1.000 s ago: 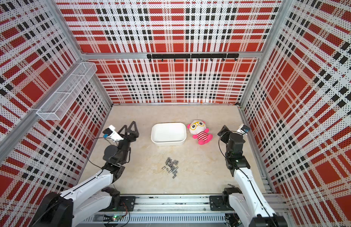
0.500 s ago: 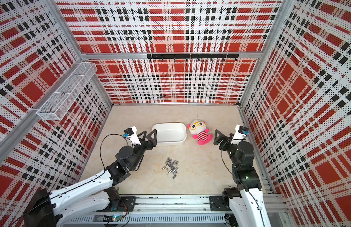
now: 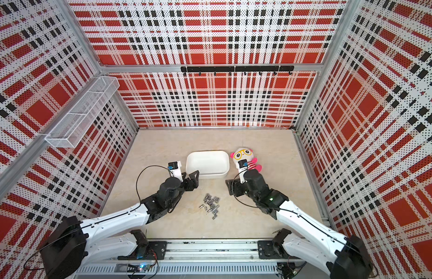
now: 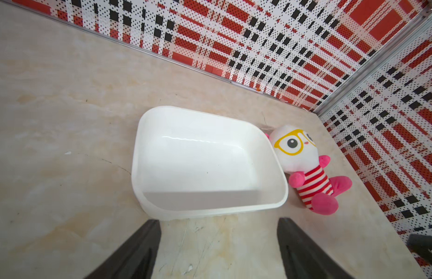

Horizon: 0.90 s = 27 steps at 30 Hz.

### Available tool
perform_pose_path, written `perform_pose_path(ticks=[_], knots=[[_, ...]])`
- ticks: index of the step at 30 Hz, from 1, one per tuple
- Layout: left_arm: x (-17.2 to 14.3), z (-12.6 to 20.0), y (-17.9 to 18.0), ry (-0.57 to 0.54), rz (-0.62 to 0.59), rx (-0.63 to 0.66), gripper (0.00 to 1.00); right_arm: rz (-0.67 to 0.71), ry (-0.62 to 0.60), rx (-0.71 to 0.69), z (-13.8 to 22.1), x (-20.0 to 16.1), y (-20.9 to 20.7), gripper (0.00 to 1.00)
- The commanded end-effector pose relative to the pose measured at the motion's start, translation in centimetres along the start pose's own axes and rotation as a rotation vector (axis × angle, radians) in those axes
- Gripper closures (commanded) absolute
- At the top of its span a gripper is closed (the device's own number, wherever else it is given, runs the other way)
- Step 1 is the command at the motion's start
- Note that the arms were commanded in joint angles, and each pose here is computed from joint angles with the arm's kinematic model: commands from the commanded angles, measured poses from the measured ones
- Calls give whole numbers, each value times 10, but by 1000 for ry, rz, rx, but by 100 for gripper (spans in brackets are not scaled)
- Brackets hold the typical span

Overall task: Put the socket on the desktop into the storage box
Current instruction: Pick up the socket head from the center of the board.

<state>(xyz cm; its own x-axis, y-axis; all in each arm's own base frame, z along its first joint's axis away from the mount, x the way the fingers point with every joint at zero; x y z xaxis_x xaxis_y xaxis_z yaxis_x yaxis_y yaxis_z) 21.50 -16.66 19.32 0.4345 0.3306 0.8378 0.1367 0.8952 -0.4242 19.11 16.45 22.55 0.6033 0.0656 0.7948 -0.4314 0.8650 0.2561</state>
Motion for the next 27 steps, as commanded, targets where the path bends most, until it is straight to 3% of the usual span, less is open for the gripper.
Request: perform_pose_path(ticks=[1, 4, 9, 11, 15, 20, 27], knots=[[4, -8, 2, 36, 54, -16, 20, 66, 8, -29, -17, -1, 12, 29], [2, -11, 6, 49, 76, -4, 20, 108, 78, -80, -35, -12, 15, 40], [-13, -10, 7, 98, 75, -10, 21, 173, 210, -84, -58, -39, 19, 42], [-23, -9, 4, 140, 58, -34, 27, 208, 221, -87, -62, -45, 21, 41], [-38, -10, 4, 181, 13, -25, 28, 212, 220, -25, -70, -47, 26, 42], [-38, -16, -2, 220, 6, -49, 29, 204, 262, 67, -77, -56, 33, 46], [-33, -15, -2, 211, 36, -49, 29, 231, 262, 72, -71, -59, 35, 48]])
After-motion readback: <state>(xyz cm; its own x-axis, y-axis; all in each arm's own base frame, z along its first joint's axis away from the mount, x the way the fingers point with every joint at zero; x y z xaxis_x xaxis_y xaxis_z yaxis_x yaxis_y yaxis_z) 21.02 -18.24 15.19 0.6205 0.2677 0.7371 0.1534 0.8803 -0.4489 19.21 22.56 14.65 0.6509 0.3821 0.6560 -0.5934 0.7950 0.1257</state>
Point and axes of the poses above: each gripper's point midway between its finger pads, its own z axis back along the fingers, its own y axis along the line the jaws close on, x = y × z, the point moved 10 cm from there along z, back along the fingers, and after that the axes turned 1 degree about -z, right-handed, at the moved point
